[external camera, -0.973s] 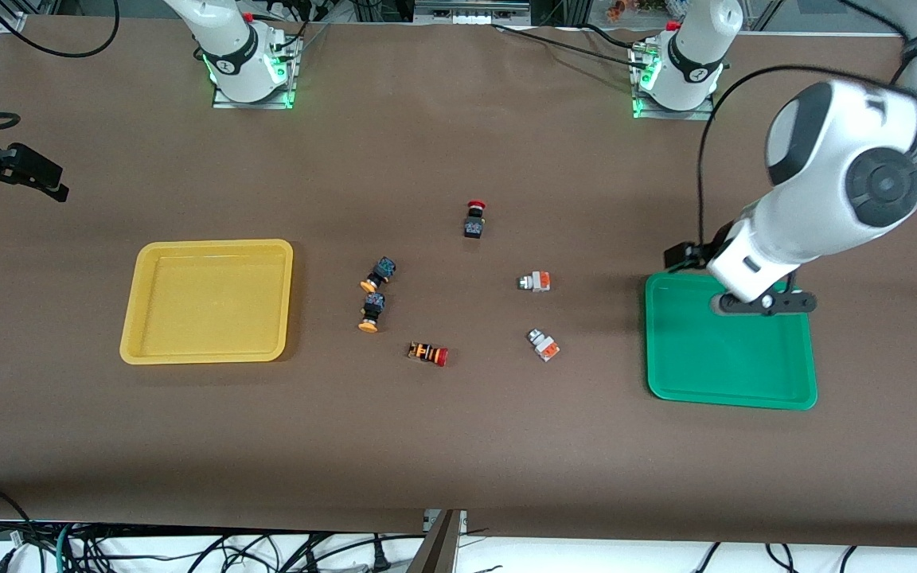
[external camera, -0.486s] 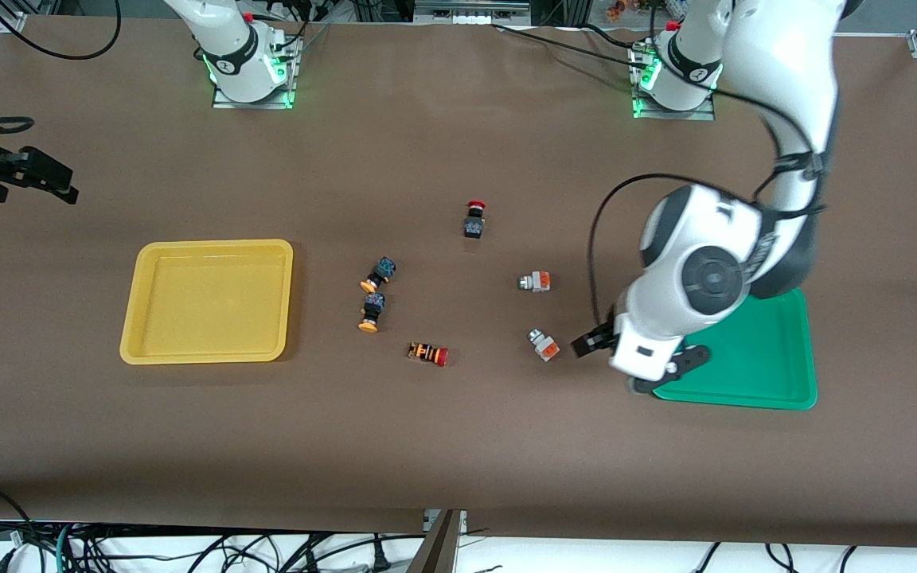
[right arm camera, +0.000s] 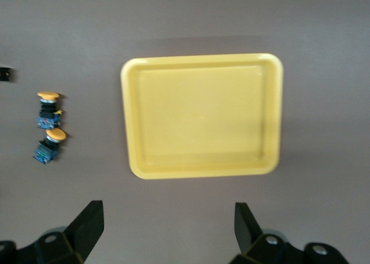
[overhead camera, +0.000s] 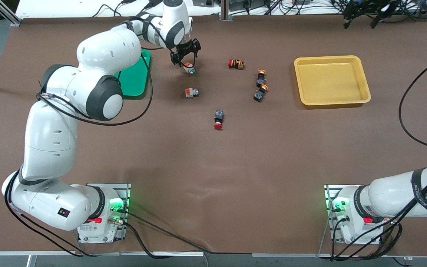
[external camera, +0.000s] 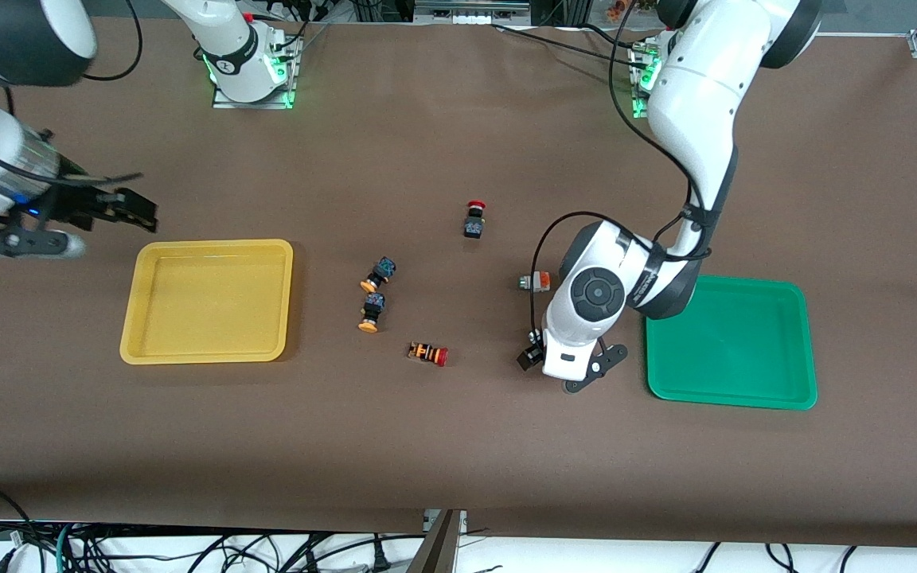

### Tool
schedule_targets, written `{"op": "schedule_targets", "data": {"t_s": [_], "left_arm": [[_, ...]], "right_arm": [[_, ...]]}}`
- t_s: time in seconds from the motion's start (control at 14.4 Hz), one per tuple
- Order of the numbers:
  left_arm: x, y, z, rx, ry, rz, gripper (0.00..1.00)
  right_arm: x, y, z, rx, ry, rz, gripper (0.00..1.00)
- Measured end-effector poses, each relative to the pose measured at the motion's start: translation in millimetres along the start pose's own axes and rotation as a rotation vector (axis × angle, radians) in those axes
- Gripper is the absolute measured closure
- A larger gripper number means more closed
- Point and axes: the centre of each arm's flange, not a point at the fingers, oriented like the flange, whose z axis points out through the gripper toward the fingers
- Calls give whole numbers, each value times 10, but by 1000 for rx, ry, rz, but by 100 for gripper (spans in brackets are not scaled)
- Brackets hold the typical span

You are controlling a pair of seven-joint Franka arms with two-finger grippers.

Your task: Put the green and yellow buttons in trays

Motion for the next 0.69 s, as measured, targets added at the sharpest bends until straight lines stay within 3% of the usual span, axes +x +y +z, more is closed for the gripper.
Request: {"op": "schedule_targets", "data": {"t_s": [0.07,0.14,0.28,0.49,0.69], "left_arm": [[12,-13,74,2,-1,-3,0],[16,-22,106,5,-2,-4,6],[2,-15,111,5,-3,-5,24],[-59,-3,178,14,-8,2,59],[-72,7,174,13,-7,4,59]], "right_arm": [[53,-156,108,2,3,5,0],[105,-299,218,5,9,13,0],[215,-571,464,13,22,32,0],[362,-1024,882,35,53,85,0],[415,-1496,1310,54,71,134,0]]}}
